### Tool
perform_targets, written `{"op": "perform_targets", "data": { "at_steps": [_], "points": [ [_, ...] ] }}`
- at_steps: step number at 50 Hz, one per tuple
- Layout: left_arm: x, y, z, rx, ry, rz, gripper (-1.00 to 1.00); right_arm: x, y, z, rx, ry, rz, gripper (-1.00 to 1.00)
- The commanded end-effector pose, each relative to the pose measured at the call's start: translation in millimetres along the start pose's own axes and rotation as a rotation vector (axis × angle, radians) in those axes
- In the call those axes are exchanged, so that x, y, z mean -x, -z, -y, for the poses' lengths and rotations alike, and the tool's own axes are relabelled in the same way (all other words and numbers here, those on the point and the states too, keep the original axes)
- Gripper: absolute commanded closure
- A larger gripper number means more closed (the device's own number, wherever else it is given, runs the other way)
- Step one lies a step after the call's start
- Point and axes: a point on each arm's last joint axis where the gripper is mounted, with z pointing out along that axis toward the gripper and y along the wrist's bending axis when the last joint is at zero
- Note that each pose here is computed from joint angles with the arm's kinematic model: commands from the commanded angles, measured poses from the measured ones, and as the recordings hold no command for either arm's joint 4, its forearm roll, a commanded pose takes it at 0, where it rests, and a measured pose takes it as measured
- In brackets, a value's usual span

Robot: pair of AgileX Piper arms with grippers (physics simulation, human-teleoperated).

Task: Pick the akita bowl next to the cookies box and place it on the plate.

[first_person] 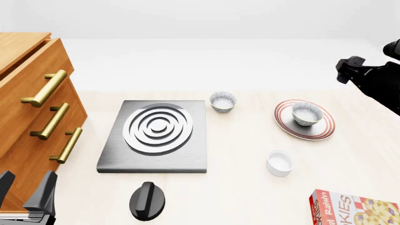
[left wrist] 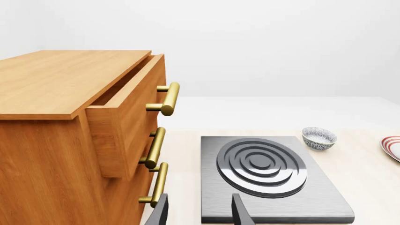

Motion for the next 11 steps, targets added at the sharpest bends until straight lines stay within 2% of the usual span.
{"op": "perform_targets", "data": {
  "at_steps": [1, 2, 4, 5, 6, 7, 8, 9, 10, 11],
  "points": [
    [0.0, 0, 0.0, 0.000, 0.000, 0.000, -1.00, 45, 141, -14, 0.088, -0.013, 0.280, -1.00],
    [0.0, 0, 0.0, 0.000, 0.000, 0.000, -1.00, 53, 156, -15, 0.091, -0.001, 0.316, -1.00],
    [0.0, 0, 0.0, 0.000, 0.000, 0.000, -1.00, 55, 160, -14, 0.078, 0.013, 0.331, -1.00],
    [0.0, 0, 0.0, 0.000, 0.000, 0.000, -1.00, 58, 180, -16, 0.101, 0.025, 0.399, -1.00],
    [0.0, 0, 0.0, 0.000, 0.000, 0.000, -1.00, 59, 195, -16, 0.118, 0.009, 0.445, -1.00],
    [0.0, 0, 0.0, 0.000, 0.000, 0.000, -1.00, 57, 211, -18, 0.165, -0.044, 0.496, -1.00],
    [0.0, 0, 0.0, 0.000, 0.000, 0.000, -1.00, 56, 220, -19, 0.222, -0.123, 0.519, -1.00],
    [0.0, 0, 0.0, 0.000, 0.000, 0.000, -1.00, 59, 235, -22, 0.263, -0.099, 0.557, -1.00],
    [0.0, 0, 0.0, 0.000, 0.000, 0.000, -1.00, 64, 260, -23, 0.296, -0.062, 0.631, -1.00],
    [0.0, 0, 0.0, 0.000, 0.000, 0.000, -1.00, 63, 288, -21, 0.289, -0.050, 0.731, -1.00]
  ]
}}
